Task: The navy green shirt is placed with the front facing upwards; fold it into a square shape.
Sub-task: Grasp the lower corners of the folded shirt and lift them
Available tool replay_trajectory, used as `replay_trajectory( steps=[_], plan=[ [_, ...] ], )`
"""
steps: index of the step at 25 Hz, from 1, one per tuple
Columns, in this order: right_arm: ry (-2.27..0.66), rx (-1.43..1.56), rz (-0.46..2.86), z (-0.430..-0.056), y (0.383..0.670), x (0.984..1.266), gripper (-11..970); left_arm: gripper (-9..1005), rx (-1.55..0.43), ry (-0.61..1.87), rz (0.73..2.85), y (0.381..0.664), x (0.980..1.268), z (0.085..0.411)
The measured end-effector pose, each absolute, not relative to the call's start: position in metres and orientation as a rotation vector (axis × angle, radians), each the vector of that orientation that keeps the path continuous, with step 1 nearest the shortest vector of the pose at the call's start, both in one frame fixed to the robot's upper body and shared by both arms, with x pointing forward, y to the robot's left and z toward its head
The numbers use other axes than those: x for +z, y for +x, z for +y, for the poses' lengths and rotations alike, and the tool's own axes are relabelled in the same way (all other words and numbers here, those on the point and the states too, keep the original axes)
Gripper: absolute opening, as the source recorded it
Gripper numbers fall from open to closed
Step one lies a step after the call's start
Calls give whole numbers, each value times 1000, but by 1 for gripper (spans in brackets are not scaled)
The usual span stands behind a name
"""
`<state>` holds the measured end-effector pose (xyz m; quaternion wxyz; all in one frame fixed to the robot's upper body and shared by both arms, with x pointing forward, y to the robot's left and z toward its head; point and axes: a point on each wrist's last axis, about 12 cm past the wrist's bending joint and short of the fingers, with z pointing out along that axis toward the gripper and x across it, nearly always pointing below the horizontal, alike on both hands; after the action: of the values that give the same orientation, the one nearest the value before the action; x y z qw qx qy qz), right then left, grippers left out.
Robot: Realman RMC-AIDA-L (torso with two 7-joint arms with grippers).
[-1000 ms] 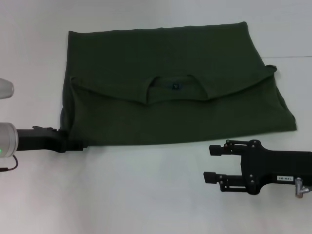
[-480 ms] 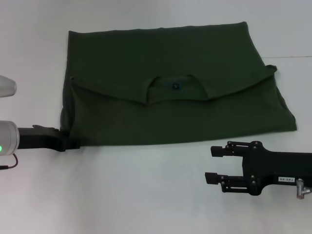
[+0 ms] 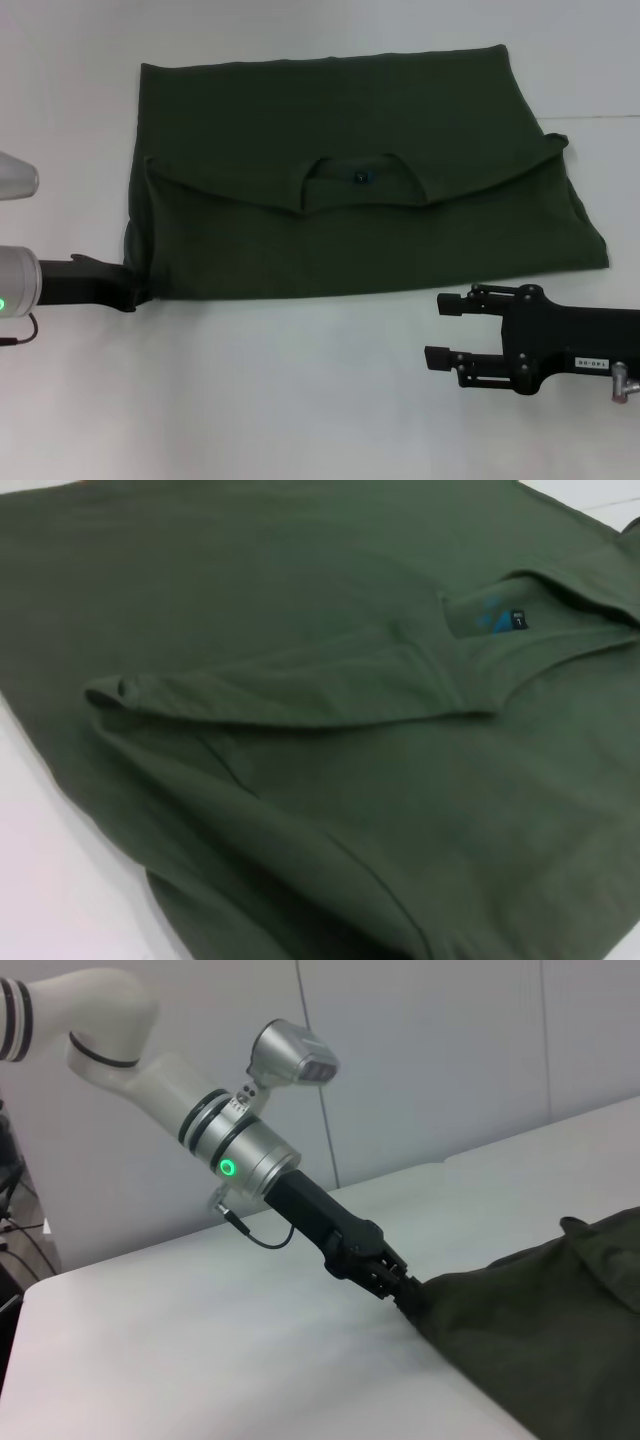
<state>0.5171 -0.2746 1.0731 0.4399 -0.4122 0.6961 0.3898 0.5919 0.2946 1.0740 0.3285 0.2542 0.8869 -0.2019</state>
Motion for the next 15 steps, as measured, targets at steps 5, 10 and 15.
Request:
replay_trajectory(
  steps=[5,10,15],
  plan=[
    [-993,961,1726,-279,517,1074,741,169,-525,656,2319,592,1074,296],
    [-938,941,1731,-286,518,1075,741,45,-532,657,2314,592,1076,295],
    [-850,880,1783,-304,518,1073,740,4,-531,660,2307,592,1079,298]
  ],
)
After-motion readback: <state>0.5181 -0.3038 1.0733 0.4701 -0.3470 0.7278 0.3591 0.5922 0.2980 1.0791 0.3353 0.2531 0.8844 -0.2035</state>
